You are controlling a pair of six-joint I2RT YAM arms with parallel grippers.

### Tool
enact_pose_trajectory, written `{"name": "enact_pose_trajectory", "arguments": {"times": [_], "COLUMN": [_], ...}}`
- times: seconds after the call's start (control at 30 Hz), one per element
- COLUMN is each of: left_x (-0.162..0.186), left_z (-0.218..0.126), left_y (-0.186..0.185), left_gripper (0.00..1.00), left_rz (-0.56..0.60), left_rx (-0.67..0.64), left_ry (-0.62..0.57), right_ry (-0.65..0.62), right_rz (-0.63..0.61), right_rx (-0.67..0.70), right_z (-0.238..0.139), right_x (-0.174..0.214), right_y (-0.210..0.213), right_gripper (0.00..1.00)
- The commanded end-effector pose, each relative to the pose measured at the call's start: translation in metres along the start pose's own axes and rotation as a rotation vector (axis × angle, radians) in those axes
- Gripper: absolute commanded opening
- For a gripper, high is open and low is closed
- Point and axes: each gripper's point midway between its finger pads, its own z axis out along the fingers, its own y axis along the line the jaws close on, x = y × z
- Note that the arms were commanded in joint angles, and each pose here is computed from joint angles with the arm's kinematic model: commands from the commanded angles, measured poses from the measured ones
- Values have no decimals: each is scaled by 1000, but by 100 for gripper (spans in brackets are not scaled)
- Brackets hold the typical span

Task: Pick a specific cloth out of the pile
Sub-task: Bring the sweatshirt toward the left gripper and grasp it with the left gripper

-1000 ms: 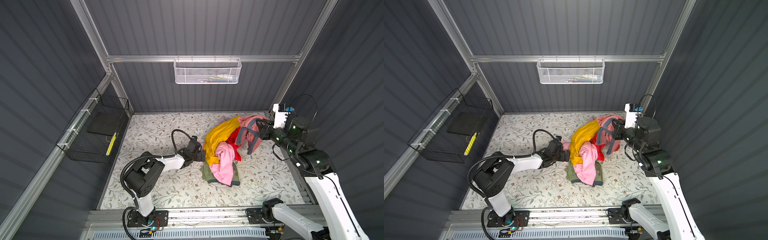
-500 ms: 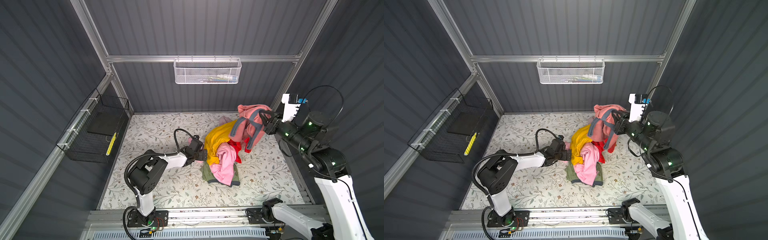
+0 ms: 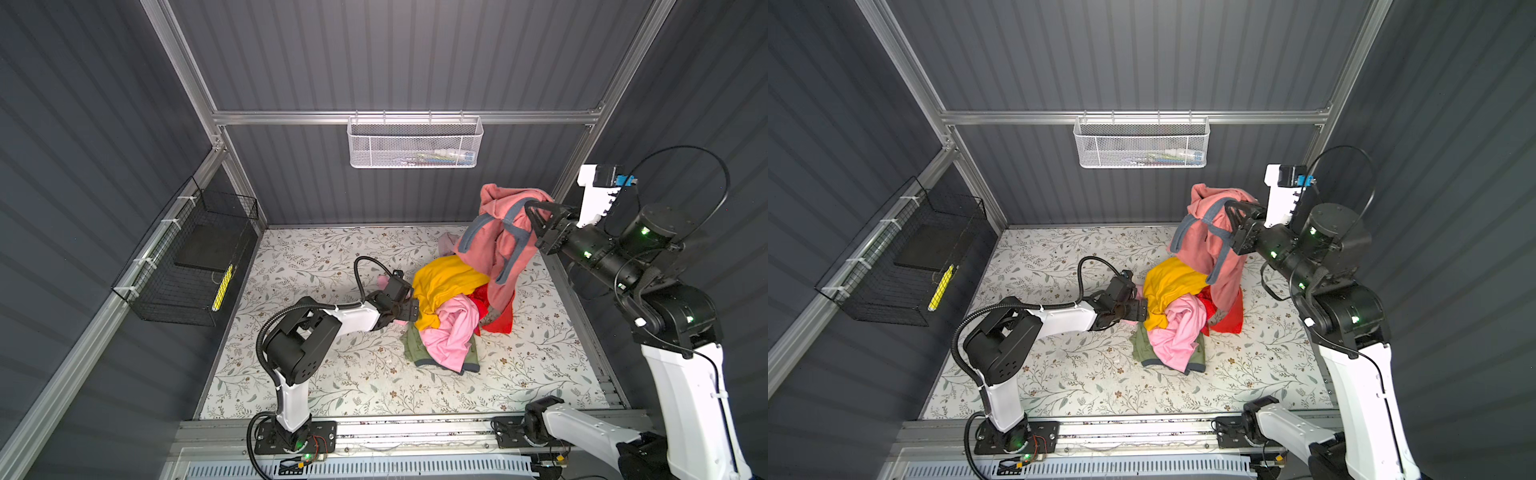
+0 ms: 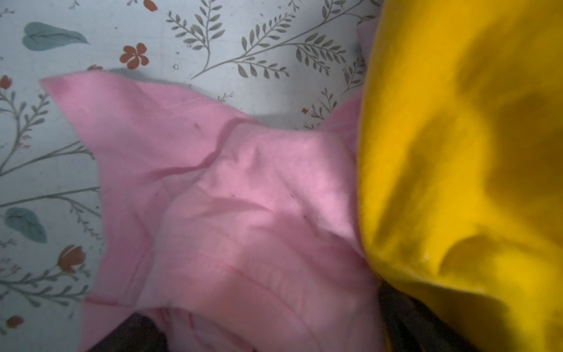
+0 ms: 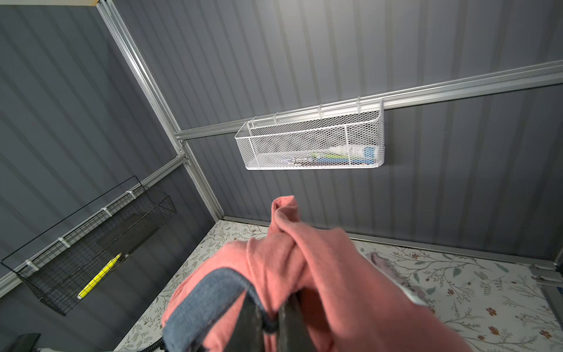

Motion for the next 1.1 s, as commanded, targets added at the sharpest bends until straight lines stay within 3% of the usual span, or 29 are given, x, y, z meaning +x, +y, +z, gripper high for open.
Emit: {"name": "enact_pose_trajectory", "arguments": {"times": [0.0, 0.33, 0.7, 1.07], "left_x": [-7, -27, -37, -57], "left_z": [-8, -49, -98, -132], "left_y": [-6, 17, 45, 16], "left_gripper": [100, 100, 100, 100], "left_rz": [-2, 29, 67, 214], "left_rx": [8, -96, -209, -49], "left_ry": [-24, -134, -233, -305], "right_ry": [41, 198, 408, 589], "right_rz": [31, 99, 155, 158], "right_rx": [-83, -136, -19, 170], "right_z": [20, 66, 69, 62], "right_x": [17, 122, 243, 338], "right_y": [12, 14, -24, -72], "right_gripper": [0, 0, 0, 0]}}
